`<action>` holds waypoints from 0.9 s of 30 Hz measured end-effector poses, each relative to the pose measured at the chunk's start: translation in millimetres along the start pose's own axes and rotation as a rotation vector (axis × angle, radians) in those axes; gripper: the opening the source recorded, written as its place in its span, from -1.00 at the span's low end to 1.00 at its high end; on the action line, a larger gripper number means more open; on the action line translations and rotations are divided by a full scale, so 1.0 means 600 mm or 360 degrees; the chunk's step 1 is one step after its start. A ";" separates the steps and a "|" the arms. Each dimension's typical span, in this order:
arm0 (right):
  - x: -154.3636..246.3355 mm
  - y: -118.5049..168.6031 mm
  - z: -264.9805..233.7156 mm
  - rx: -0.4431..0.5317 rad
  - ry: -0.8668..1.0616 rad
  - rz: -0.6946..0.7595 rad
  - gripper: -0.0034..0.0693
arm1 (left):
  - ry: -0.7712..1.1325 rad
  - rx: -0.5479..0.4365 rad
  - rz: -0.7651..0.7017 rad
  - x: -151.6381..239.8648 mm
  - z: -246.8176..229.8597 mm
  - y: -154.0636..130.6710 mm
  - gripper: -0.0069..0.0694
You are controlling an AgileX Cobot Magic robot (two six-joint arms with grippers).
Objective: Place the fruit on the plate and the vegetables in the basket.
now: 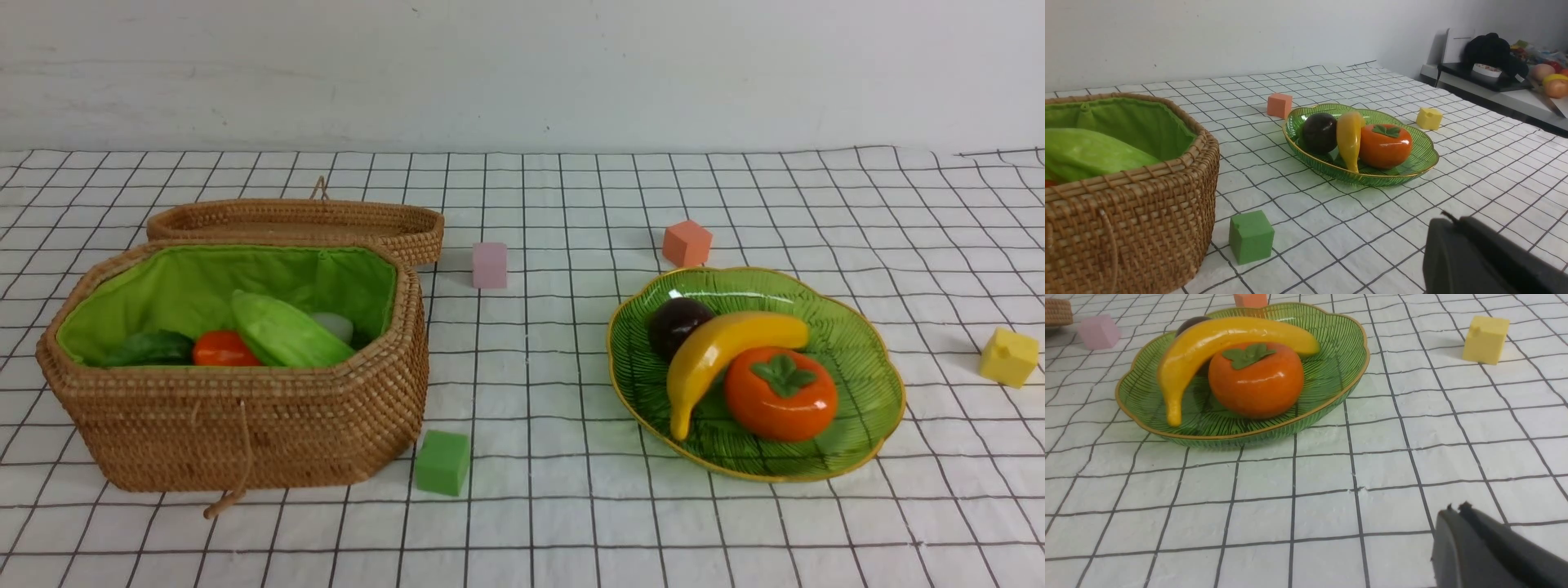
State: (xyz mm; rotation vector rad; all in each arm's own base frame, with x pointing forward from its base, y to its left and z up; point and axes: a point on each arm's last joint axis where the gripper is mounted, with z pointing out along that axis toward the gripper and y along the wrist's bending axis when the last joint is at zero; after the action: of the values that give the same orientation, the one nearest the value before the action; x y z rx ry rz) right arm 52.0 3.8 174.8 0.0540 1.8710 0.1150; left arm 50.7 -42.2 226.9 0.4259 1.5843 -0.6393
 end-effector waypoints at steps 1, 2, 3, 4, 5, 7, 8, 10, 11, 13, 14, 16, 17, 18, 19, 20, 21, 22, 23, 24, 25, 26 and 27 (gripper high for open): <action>0.000 0.000 0.000 0.0000 0.0000 0.0000 -0.91 | 0.0000 0.0000 0.0000 0.000 0.000 0.000 -0.85; 0.000 0.000 0.000 0.0000 0.0000 0.0000 -0.91 | 0.0000 0.0000 0.0000 0.000 0.000 0.000 -0.85; 0.000 0.000 0.000 0.0000 0.0000 0.0000 -0.91 | -0.0001 -0.0001 0.0000 0.000 0.000 0.000 -0.85; 0.000 0.000 0.000 0.0000 0.0000 0.0000 -0.91 | -0.0004 -0.0003 0.0000 0.000 0.000 0.000 -0.84; 0.000 0.000 0.000 0.0000 0.0000 0.0000 -0.91 | -0.0014 -0.0008 0.0000 -0.001 0.000 0.001 -0.84; 0.000 0.000 0.000 0.0000 0.0001 0.0000 -0.90 | -0.0036 -0.0026 0.0012 -0.002 0.000 0.002 -0.84; 0.000 0.000 0.000 0.0000 0.0001 0.0000 -0.90 | -0.0046 -0.0046 0.0026 -0.003 0.000 0.004 -0.84; 0.000 0.000 0.000 0.0000 0.0001 0.0000 -0.90 | -0.0092 -0.0160 0.0048 -0.007 -0.002 0.012 -0.85; 0.000 0.000 0.000 0.0000 0.0001 0.0000 -0.90 | -0.0120 -0.0242 0.0052 -0.008 -0.005 0.017 -0.85; 0.000 0.000 0.000 0.0000 0.0001 0.0000 -0.90 | -0.0153 -0.0350 0.0059 -0.010 -0.010 0.023 -0.85; 0.000 0.000 0.000 0.0000 0.0001 0.0000 -0.90 | -0.0180 -0.0473 0.0063 -0.008 -0.017 0.030 -0.85; 0.000 0.000 0.000 0.0000 0.0001 0.0000 -0.89 | -0.0174 -0.0647 0.0039 0.005 -0.026 0.038 -0.85; 0.000 0.000 0.000 0.0000 0.0000 0.0000 -0.89 | -0.0127 -0.0714 0.0009 0.020 -0.027 0.043 -0.85; 0.000 0.000 0.000 0.0000 0.0000 0.0000 -0.89 | -0.0090 -0.0762 -0.0019 0.031 -0.027 0.048 -0.85; 0.000 0.000 0.000 0.0000 0.0000 0.0000 -0.89 | -0.0040 -0.0808 -0.0064 0.045 -0.027 0.053 -0.85; 0.000 0.000 0.000 0.0000 -0.0001 0.0000 -0.88 | 0.0002 -0.0832 -0.0098 0.053 -0.027 0.055 -0.85; 0.000 0.000 0.000 0.0000 -0.0002 0.0000 -0.88 | 0.0089 -0.0858 -0.0170 0.067 -0.027 0.057 -0.85; 0.000 0.000 0.000 0.0000 -0.0002 0.0000 -0.88 | 0.0117 -0.0865 -0.0195 0.070 -0.028 0.058 -0.85; 0.000 0.000 0.000 0.0000 -0.0003 0.0000 -0.88 | 0.0205 -0.0891 -0.0287 0.083 -0.030 0.059 -0.85; 0.000 0.000 0.000 0.0000 -0.0003 0.0000 -0.88 | 0.0231 -0.0903 -0.0321 0.087 -0.030 0.059 -0.85; 0.000 0.000 0.000 0.0000 -0.0003 0.0000 -0.88 | 0.0240 -0.0912 -0.0364 0.089 -0.031 0.060 -0.85; 0.000 0.000 0.000 0.0000 -0.0003 0.0000 -0.88 | 0.0237 -0.0918 -0.0401 0.090 -0.031 0.060 -0.85; 0.000 0.000 0.000 0.0000 -0.0003 0.0000 -0.87 | 0.0230 -0.0922 -0.0429 0.090 -0.031 0.060 -0.85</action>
State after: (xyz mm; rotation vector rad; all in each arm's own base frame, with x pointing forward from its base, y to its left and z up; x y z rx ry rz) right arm 51.9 3.8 174.7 0.0539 1.8692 0.1150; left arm 51.8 -8.1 168.9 -0.1799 1.8929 -0.3259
